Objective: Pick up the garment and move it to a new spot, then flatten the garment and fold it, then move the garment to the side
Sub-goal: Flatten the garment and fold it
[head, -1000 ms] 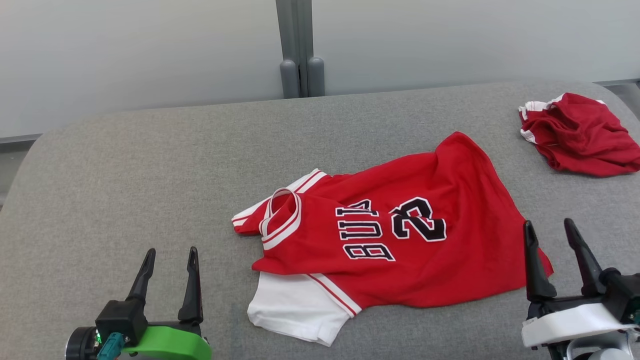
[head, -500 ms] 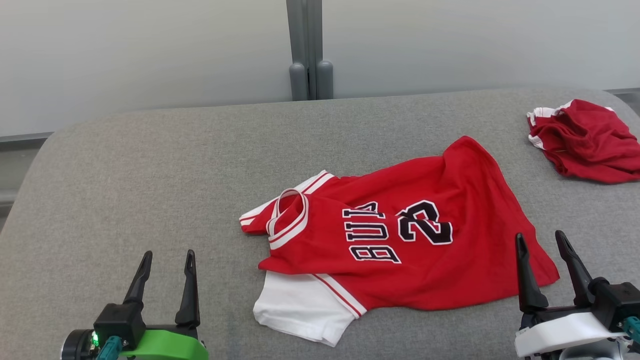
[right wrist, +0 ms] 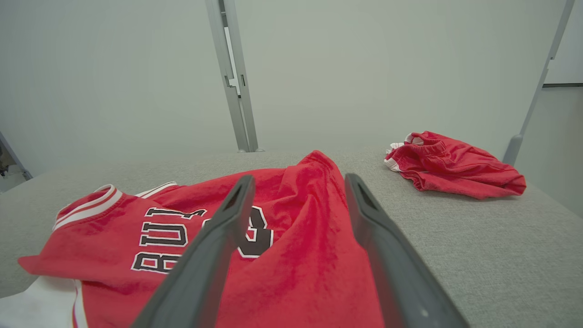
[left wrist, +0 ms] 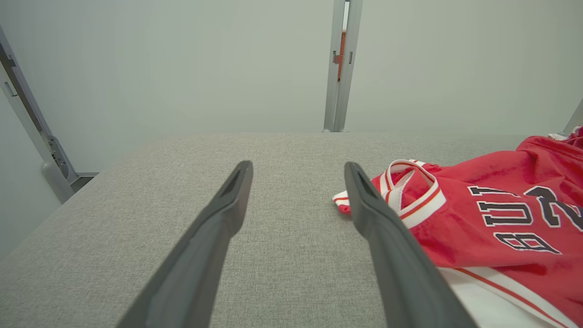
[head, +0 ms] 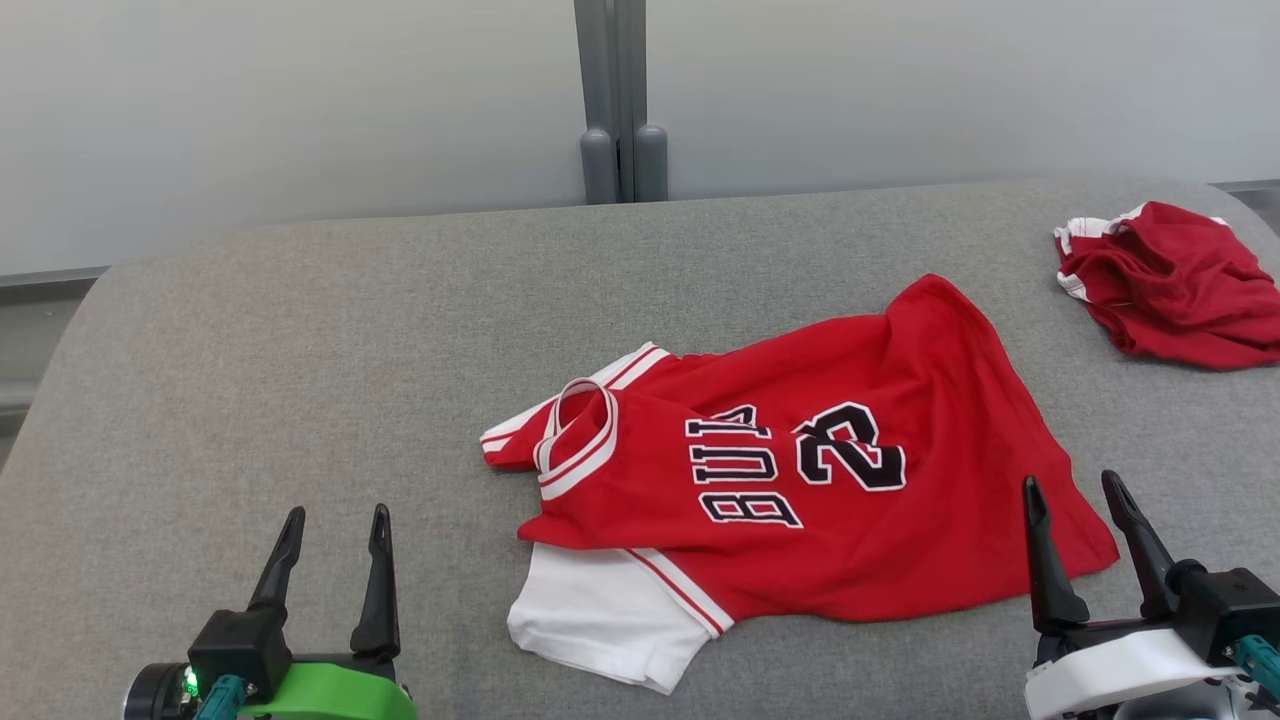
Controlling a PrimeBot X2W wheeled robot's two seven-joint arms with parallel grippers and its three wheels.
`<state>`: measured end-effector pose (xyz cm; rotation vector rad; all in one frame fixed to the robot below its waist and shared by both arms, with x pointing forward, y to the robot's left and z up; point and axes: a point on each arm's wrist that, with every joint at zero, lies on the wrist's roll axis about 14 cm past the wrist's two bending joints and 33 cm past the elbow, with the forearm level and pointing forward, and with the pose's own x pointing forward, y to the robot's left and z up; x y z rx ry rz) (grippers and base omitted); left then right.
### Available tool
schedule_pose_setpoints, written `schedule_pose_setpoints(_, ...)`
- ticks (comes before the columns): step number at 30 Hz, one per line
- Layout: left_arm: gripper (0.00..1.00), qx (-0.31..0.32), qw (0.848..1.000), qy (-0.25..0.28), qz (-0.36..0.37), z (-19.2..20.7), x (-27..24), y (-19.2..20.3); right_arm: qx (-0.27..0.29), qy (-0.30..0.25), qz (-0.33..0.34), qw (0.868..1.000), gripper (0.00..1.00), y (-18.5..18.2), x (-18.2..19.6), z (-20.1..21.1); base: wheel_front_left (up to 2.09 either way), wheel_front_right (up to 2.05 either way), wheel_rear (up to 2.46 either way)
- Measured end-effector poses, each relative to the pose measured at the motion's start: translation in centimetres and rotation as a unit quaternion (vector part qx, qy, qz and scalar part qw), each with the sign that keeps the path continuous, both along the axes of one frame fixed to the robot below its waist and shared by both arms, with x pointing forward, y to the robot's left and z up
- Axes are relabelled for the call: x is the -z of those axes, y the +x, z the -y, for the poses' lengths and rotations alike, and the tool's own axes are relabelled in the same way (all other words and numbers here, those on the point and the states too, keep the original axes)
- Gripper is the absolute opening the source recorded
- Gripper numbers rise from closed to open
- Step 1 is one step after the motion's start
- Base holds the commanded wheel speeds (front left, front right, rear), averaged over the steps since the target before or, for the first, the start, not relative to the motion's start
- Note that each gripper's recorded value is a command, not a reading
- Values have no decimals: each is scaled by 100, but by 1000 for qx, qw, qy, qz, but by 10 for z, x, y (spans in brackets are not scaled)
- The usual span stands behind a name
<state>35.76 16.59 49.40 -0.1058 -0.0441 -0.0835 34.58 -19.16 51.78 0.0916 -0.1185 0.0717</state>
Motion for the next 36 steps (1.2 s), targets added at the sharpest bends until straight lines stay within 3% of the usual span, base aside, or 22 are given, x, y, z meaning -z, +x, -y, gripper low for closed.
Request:
schedule_pose_setpoints(21,100,3,1000,-2,-7,2,4,-2,-1,0,-10,1000,100,1,6,-1,0,0,0)
schedule_pose_setpoints(36,100,110,986,-8,-124,69,75,-21,50,-36,-103,993,100,21,60,48,0,0,0)
